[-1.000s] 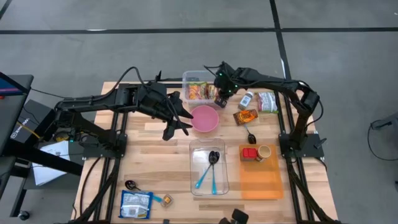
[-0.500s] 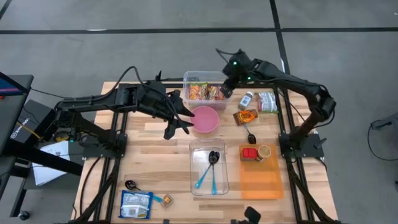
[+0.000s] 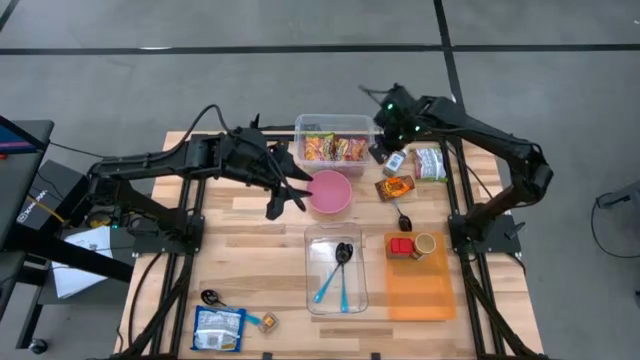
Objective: Pick & Place Food Item
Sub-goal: Adjust the top transparent bin
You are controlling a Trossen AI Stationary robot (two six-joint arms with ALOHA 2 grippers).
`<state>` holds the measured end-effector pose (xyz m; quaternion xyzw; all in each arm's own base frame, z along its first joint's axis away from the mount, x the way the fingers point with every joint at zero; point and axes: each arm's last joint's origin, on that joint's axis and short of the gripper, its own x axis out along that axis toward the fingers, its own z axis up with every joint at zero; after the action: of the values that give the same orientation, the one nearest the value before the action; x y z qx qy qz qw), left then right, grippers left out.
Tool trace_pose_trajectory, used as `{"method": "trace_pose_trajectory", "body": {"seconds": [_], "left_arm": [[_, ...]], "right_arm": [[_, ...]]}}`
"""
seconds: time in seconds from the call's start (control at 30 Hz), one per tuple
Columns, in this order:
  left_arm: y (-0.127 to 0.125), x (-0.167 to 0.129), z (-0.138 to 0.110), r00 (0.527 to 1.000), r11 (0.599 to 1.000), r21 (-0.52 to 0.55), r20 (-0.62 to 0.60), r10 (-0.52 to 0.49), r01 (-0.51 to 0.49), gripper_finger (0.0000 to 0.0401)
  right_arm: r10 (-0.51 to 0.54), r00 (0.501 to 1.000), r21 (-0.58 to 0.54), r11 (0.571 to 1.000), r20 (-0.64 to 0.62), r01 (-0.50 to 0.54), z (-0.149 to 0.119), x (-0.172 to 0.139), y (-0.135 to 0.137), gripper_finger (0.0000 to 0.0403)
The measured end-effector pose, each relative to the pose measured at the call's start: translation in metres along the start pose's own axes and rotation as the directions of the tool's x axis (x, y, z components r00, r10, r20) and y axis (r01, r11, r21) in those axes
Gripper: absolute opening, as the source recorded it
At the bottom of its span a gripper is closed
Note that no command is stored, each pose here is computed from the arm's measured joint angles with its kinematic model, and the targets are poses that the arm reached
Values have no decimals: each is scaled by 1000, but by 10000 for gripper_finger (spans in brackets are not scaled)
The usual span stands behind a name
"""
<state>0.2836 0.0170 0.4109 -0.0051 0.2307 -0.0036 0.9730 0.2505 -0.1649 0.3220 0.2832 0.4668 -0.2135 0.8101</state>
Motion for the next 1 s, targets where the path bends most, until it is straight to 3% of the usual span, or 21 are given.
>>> {"method": "trace_pose_trajectory", "body": {"seconds": [0.13, 0.37, 1.0], "left_arm": [[0, 4, -4, 1000, 1000, 22, -7, 0, 0, 172], [1, 16, -24, 998, 1000, -7, -71, -3, 2, 172], [0, 19, -30, 997, 999, -34, -71, -7, 5, 172]], "right_arm": [[25, 998, -24, 999, -56, -27, -1, 19, 16, 4], [19, 982, 2, 1000, -190, -19, -1, 52, 14, 1], [-16, 987, 58, 998, -159, 25, 11, 70, -4, 0]]}}
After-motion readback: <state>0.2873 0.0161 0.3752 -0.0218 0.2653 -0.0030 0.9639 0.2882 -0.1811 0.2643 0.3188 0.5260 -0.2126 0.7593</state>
